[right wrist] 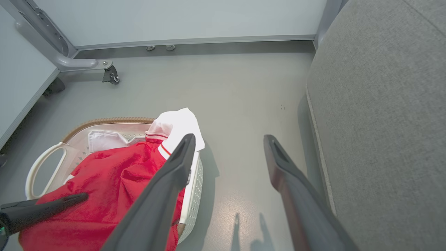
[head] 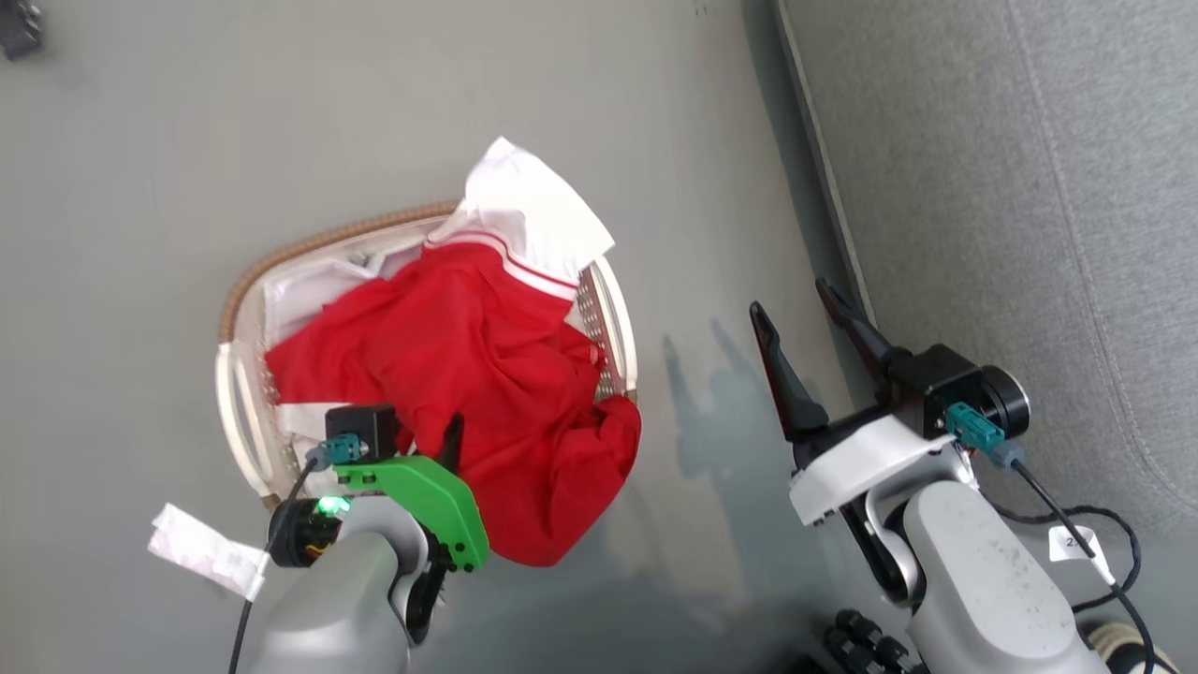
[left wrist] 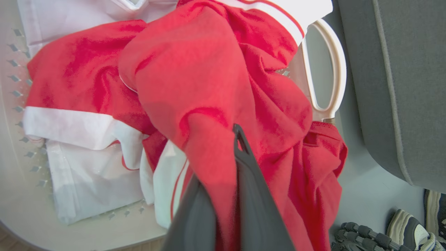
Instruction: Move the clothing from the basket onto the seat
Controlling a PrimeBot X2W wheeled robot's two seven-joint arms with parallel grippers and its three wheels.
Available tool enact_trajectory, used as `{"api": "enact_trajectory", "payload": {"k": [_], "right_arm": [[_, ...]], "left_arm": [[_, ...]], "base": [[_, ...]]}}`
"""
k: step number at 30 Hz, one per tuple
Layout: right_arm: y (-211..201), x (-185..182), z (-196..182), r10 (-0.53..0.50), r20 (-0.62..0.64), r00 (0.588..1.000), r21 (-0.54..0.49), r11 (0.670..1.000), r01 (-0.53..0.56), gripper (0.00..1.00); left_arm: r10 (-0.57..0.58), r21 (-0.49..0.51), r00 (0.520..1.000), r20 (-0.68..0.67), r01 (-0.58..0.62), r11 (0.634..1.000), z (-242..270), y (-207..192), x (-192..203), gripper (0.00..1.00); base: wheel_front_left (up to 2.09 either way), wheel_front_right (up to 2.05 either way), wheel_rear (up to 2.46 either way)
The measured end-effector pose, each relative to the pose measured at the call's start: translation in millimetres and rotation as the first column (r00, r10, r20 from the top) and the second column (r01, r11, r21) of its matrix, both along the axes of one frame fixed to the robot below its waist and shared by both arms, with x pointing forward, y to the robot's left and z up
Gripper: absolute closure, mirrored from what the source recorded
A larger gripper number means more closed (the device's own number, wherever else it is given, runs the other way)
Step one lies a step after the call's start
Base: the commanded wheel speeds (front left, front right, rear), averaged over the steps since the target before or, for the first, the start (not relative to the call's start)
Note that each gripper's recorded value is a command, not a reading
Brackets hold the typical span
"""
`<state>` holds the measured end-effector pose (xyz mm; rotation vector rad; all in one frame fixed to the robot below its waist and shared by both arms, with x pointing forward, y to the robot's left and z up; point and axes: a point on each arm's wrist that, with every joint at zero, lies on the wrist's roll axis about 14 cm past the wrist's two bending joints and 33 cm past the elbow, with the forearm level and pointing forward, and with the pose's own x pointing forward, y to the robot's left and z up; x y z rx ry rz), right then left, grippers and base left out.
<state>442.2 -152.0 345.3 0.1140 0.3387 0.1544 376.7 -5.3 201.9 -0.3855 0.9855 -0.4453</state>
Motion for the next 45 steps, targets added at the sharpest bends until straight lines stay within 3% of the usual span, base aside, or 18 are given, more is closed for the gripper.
{"api": "enact_trajectory", "payload": {"k": [10, 17, 24, 31, 45], "right_arm": [[11, -25, 39, 0.019, 0.066, 0.998, 0.014, 1.0, -0.02, 0.0], [21, -44, 63, 0.035, 0.117, 0.993, 0.026, 0.999, -0.038, 0.0], [30, -64, 84, 0.055, 0.167, 0.984, 0.031, 0.998, -0.061, 0.0], [39, -80, 100, 0.08, 0.213, 0.974, 0.029, 0.996, -0.088, 0.0], [54, -96, 110, 0.12, 0.243, 0.963, 0.032, 0.991, -0.132, 0.0]], "left_arm": [[0.077, -0.066, 0.966, 0.249, -0.062, 0.996, 84, 15, 27, 1.0], [0.125, -0.1, 0.88, 0.458, -0.089, 0.991, 152, 28, 38, 1.0], [0.186, -0.154, 0.757, 0.626, -0.114, 0.981, 222, 38, 41, 1.0], [0.224, -0.213, 0.59, 0.776, -0.09, 0.973, 301, 42, 42, 1.0], [0.252, -0.277, 0.32, 0.913, 0.035, 0.96, 414, 33, 27, 1.0]], "base": [[0.0, 0.0, 0.0], [0.0, 0.0, 0.0], [0.0, 0.0, 0.0], [0.0, 0.0, 0.0], [0.0, 0.0, 0.0]]}}
